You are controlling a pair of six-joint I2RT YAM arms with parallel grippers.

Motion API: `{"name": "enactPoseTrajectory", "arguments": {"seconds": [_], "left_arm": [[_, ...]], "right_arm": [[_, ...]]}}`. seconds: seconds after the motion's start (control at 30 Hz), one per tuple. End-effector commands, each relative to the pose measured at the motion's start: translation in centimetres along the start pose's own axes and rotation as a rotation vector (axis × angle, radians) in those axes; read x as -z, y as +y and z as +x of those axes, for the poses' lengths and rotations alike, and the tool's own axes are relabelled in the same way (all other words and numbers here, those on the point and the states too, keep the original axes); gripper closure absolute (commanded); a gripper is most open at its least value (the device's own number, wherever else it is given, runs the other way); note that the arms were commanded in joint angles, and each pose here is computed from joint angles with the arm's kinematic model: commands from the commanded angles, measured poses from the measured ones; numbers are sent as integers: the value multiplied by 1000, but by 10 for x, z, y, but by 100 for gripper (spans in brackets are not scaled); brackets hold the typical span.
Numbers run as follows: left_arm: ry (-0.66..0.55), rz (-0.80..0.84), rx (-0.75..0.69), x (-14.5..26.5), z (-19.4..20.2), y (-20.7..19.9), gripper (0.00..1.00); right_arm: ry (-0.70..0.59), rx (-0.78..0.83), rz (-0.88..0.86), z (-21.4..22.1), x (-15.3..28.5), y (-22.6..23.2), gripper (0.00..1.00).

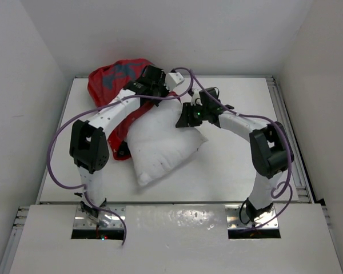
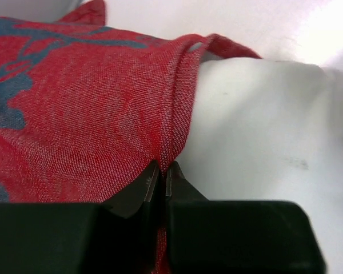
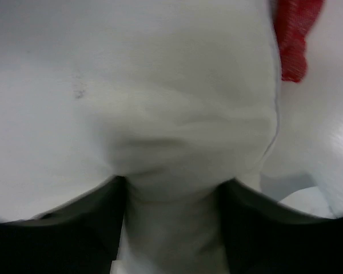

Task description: Put the pillow into the pillowcase

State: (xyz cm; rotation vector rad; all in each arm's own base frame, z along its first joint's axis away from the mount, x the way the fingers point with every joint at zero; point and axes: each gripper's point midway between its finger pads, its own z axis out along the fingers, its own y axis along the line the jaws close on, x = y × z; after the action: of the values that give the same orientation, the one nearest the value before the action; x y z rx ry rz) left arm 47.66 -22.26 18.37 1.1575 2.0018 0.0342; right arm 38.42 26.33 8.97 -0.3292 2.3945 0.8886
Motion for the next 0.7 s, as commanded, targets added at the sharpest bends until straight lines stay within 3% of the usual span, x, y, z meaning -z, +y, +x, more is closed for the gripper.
{"name": "enactPoseTrajectory", "arguments": {"seconds": [0.0, 0.07, 0.1, 0.2, 0.3, 0.37, 0.43, 0.5, 0.67], "left_arm": [[-100, 107, -7, 26, -34, -17, 100], [-164, 144, -13, 45, -52, -21, 100], [-201, 146, -18, 56, -64, -20, 100], [-330, 209, -52, 96, -102, -31, 100], [-430, 225, -131, 139, -136, -43, 100], [-459, 235, -151, 159, -154, -48, 100], [-467, 288, -140, 170, -155, -58, 100], [-496, 324, -130, 187, -158, -62, 100], [-563, 507, -159, 218, -160, -93, 100]], "right_arm": [[-45, 73, -166, -20, -13, 50, 71], [-57, 50, -191, -24, -9, 61, 98], [-88, 63, -210, -32, -7, 68, 100], [-196, 102, -263, -58, 19, 101, 100], [-481, 193, -331, -110, 75, 151, 100], [-600, 225, -327, -113, 97, 173, 100], [-842, 241, -299, -139, 149, 194, 100], [-981, 193, -276, -144, 175, 197, 100], [-1028, -46, -167, -138, 156, 165, 100]]}}
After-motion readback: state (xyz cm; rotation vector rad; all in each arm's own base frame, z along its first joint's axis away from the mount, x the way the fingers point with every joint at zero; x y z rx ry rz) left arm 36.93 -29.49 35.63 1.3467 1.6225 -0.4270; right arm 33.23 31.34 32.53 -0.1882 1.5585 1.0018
